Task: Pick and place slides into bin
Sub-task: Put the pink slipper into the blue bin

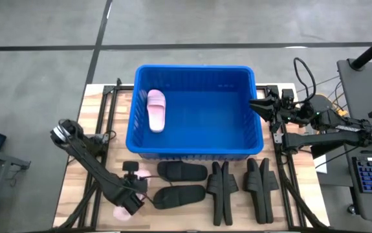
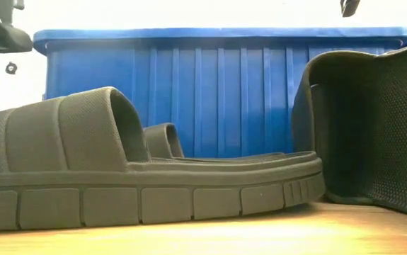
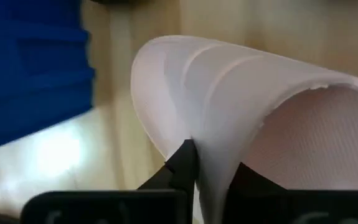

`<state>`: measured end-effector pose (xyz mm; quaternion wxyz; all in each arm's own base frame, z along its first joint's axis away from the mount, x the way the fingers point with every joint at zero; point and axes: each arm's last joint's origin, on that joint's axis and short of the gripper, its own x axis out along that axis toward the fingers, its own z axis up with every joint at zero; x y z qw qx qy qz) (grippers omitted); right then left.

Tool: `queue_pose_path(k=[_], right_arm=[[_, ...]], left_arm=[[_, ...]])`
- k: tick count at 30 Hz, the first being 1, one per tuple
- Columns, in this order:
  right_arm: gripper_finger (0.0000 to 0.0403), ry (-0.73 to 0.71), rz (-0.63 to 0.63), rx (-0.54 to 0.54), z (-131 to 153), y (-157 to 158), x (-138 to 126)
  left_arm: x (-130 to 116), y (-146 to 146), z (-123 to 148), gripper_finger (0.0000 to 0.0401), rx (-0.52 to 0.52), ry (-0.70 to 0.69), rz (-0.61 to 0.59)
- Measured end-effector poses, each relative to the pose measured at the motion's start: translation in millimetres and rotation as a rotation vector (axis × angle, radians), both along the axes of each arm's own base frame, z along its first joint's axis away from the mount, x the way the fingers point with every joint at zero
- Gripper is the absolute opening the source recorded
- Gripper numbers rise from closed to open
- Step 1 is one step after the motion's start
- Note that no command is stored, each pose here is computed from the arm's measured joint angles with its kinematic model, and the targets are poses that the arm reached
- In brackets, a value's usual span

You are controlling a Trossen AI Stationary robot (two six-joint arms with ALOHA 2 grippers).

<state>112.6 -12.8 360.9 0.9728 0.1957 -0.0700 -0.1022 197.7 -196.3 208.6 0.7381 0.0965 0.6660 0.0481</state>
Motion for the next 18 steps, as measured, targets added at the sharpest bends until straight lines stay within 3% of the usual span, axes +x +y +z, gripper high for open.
queue_pose_path(k=[5,10,13,18], right_arm=[[0.0111,0.001,0.0,0.0,0,0,0],[0.0111,0.011,0.0,0.001,-1,0,0],[0.0111,0.017,0.0,0.001,-2,0,0],[0.0111,0.019,0.001,0.002,-2,0,0]], left_arm=[[-4,7,50,0.0003,-0.315,-0.049,-0.103],[0,24,112,0.0001,-0.586,-0.403,-0.192],[4,48,145,0.0001,-0.555,-0.681,-0.147],[16,94,181,0.0001,-0.26,-0.952,-0.015]])
